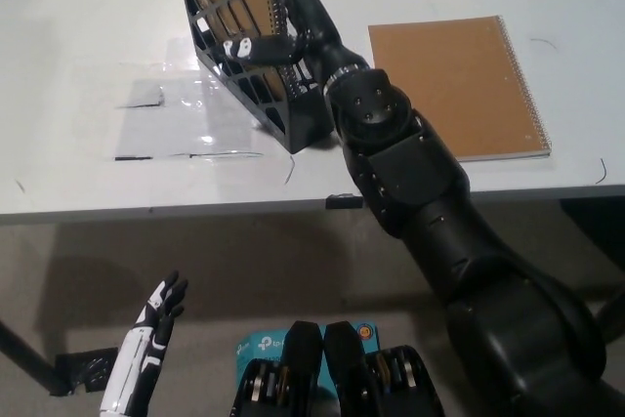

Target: Use the right hand to pick up a book from the book holder on the left side and put it on another book on the right side

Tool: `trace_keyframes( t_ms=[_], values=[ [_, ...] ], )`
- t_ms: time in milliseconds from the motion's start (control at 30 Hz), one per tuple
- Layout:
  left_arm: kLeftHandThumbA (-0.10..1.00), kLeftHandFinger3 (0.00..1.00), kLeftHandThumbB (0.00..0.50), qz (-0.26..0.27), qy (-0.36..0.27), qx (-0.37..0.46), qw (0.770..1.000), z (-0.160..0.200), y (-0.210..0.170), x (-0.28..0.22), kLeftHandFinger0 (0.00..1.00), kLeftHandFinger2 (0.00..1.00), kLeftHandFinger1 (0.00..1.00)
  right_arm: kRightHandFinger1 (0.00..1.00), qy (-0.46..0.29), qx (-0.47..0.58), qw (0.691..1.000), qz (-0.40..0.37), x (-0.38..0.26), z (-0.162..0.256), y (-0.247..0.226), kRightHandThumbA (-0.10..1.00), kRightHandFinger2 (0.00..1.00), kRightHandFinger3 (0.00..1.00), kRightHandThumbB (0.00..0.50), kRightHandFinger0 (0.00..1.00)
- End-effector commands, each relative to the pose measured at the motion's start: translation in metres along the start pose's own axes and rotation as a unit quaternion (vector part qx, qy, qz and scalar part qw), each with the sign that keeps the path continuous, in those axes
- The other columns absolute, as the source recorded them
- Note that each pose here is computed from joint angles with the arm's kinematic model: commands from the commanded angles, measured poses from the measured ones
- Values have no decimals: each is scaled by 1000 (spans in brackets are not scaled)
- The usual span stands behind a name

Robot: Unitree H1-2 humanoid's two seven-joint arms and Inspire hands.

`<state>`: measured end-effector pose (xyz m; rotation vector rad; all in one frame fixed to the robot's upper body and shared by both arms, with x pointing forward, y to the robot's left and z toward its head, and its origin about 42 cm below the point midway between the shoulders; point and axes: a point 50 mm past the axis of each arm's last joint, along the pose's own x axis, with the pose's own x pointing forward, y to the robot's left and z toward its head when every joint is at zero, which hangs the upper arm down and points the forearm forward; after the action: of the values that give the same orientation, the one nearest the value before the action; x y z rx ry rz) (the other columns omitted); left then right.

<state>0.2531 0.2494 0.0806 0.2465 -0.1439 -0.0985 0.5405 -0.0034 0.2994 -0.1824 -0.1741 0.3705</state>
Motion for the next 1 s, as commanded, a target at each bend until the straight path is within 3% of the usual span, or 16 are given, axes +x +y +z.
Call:
trace_keyframes(
  t_ms=[0, 100, 167, 333, 400, 533, 700, 733, 767, 800, 833, 867, 967],
  values=[
    [1000, 1000, 143, -8, -21, 0, 1000, 11, 4, 6, 1000, 1000, 1000, 952, -48, 13, 999, -5, 12, 34, -4, 945, 1000, 1000, 268, 896],
    [1000, 1000, 180, -6, -17, -12, 1000, 10, 3, 6, 1000, 1000, 1000, 963, -43, 32, 999, -4, 12, 29, -7, 912, 1000, 1000, 258, 891],
    [1000, 1000, 180, -5, -15, -19, 1000, 10, 3, 6, 1000, 1000, 1000, 938, -41, 17, 999, -14, 12, 26, -11, 928, 1000, 1000, 257, 880],
    [982, 1000, 191, -5, -14, -26, 1000, 10, 1, 5, 1000, 1000, 1000, 996, -40, 19, 999, -24, 12, 23, -21, 963, 1000, 1000, 271, 970],
    [976, 1000, 186, -6, -14, -27, 1000, 10, 1, 5, 1000, 1000, 1000, 1000, -43, 23, 998, -26, 13, 25, -22, 980, 1000, 1000, 254, 1000],
    [973, 1000, 185, -5, -17, -25, 1000, 11, 1, 8, 1000, 1000, 1000, 1000, -52, 19, 998, -27, 15, 33, -24, 1000, 1000, 1000, 262, 1000],
    [1000, 1000, 177, -8, -19, -15, 1000, 10, 1, 8, 1000, 1000, 1000, 923, -50, 21, 998, -27, 16, 37, -21, 952, 1000, 1000, 265, 893],
    [1000, 1000, 170, -9, -21, -14, 1000, 10, 0, 8, 1000, 1000, 1000, 795, -46, 8, 998, -29, 16, 37, -21, 946, 901, 1000, 279, 766],
    [1000, 1000, 175, -9, -17, -13, 1000, 9, 1, 6, 1000, 1000, 1000, 291, -34, 1, 999, -33, 17, 37, -19, 695, 409, 549, 254, 251],
    [1000, 1000, 173, -11, -16, -14, 1000, 9, 1, 7, 1000, 1000, 1000, 51, -29, -4, 999, -39, 18, 38, -18, 539, 133, 259, 211, 39],
    [1000, 1000, 159, -11, -18, -14, 1000, 9, 1, 8, 1000, 1000, 1000, 10, -25, -10, 999, -42, 20, 39, -17, 185, 31, 89, 208, 8],
    [1000, 1000, 157, -12, -20, -13, 1000, 9, 1, 8, 1000, 1000, 1000, 0, -25, -13, 999, -39, 20, 40, -16, -73, 38, 36, 222, 0],
    [1000, 1000, 166, -14, -20, -13, 1000, 8, 0, 8, 1000, 1000, 1000, 178, -3, -17, 999, -33, 21, 35, -13, -100, 508, 472, 205, 0]
  ],
)
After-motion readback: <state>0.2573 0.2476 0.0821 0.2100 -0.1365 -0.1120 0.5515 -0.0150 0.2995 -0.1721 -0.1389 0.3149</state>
